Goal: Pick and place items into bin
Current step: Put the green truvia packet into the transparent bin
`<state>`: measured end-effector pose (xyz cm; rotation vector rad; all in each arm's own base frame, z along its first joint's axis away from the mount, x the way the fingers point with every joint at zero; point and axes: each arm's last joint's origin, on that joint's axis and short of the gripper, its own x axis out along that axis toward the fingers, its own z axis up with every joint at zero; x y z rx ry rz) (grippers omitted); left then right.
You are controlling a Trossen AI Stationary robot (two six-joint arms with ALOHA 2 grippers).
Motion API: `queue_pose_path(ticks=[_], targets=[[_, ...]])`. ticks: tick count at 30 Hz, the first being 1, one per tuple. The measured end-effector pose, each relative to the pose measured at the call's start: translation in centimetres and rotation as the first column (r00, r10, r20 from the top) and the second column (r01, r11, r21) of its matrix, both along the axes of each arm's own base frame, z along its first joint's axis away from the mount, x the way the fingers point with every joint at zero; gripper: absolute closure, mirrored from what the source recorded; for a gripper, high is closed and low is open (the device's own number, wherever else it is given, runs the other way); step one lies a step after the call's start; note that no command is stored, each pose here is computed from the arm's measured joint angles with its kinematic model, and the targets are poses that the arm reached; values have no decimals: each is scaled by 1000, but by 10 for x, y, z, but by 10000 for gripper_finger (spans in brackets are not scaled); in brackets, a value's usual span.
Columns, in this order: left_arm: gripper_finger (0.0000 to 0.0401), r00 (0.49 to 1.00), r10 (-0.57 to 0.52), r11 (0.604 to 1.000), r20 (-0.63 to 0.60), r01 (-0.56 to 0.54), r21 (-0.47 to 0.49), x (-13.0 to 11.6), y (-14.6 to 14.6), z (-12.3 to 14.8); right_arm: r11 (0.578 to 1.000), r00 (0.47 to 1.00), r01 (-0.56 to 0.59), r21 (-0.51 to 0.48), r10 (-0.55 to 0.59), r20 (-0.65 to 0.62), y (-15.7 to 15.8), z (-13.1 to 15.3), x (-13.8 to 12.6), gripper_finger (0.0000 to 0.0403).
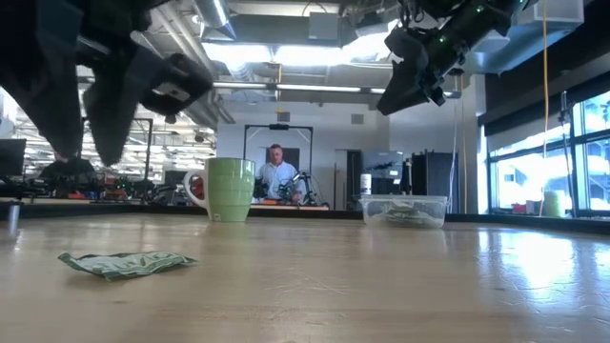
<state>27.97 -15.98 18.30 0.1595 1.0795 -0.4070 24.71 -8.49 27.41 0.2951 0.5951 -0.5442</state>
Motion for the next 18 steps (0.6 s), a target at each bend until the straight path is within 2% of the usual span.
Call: queue_pose_path(ticks=[3, 9, 18], targets=[[312, 999, -37, 999, 25, 37, 25, 11, -13, -2, 1000, 1000, 0, 0, 0, 0, 0, 0, 0, 303], [312, 999, -36, 996, 29, 34, 86, 29, -30, -16, 1000, 1000, -10, -1, 10, -1, 3, 0, 1, 303], [313, 1000, 5, 992, -31, -1, 123, 41, -33, -43, 999, 996, -40, 22, 42, -77, 11, -6, -2, 303]])
